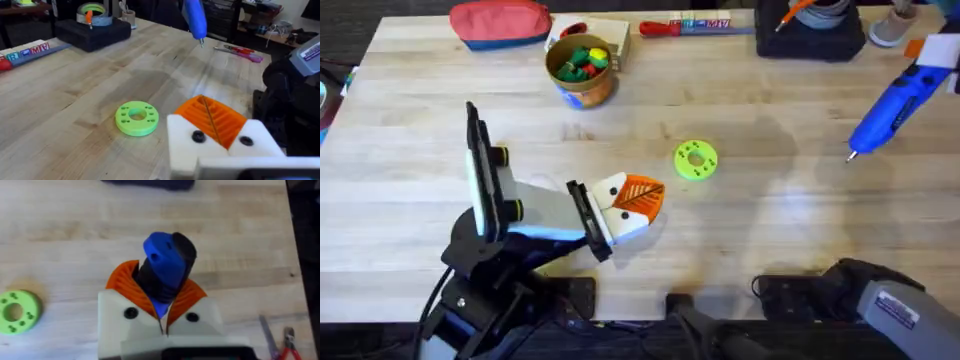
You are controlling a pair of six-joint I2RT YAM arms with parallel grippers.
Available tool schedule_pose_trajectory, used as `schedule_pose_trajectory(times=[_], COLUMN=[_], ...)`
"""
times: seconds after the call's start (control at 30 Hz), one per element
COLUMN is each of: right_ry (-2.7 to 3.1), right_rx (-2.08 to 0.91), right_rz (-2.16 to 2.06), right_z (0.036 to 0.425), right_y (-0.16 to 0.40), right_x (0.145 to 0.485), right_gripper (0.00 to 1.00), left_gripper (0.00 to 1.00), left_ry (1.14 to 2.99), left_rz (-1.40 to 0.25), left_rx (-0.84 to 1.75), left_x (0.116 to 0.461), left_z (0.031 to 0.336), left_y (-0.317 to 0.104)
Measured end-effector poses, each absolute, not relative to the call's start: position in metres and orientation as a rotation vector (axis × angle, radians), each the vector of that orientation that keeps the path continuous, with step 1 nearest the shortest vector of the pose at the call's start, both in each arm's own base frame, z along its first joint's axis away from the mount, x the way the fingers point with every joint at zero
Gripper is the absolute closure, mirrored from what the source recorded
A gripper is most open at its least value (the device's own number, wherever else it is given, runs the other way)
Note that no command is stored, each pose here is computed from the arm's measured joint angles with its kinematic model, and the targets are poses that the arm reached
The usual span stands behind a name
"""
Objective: Pick up the gripper from the table and insert it into the empty holder that is missing its gripper. Then pick up a screw, insert it into the mounting hole, and use the screwdriver to tighten it. Finally, clean up the table by picking up the vegetable and placing it into the bucket.
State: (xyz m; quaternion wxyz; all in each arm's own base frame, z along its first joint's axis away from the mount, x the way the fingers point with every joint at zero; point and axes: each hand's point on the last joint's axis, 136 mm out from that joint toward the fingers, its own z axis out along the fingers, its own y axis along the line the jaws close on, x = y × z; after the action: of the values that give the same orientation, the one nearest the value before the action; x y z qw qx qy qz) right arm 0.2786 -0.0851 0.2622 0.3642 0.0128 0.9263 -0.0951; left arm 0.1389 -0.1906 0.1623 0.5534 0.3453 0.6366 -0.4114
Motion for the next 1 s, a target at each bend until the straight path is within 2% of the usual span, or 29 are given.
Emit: schedule_pose_trajectory(times=[0.27,0.5,0.73,1.0], right_ry=[2.118,1.777,1.471,1.285], right_rx=[-0.065,-0.378,-0.701,-0.904], right_rz=[0.08,0.461,0.762,0.964], right_z=[0.272,0.301,0.349,0.364], right_y=[-0.019,0.09,0.195,0.264], right_x=[0.276,0.279,0.24,0.196], right_gripper=[0.995,0.995,0.995,0.995], left_gripper=[0.996,0.996,0.996,0.996], left_ry=[1.505,1.506,1.506,1.506], left_rz=[-0.972,-0.97,-0.97,-0.969], left_rx=[0.816,0.813,0.813,0.813], left_x=[0.139,0.139,0.139,0.14], left_z=[0.162,0.162,0.162,0.162], left_y=[-0.191,-0.19,-0.19,-0.19])
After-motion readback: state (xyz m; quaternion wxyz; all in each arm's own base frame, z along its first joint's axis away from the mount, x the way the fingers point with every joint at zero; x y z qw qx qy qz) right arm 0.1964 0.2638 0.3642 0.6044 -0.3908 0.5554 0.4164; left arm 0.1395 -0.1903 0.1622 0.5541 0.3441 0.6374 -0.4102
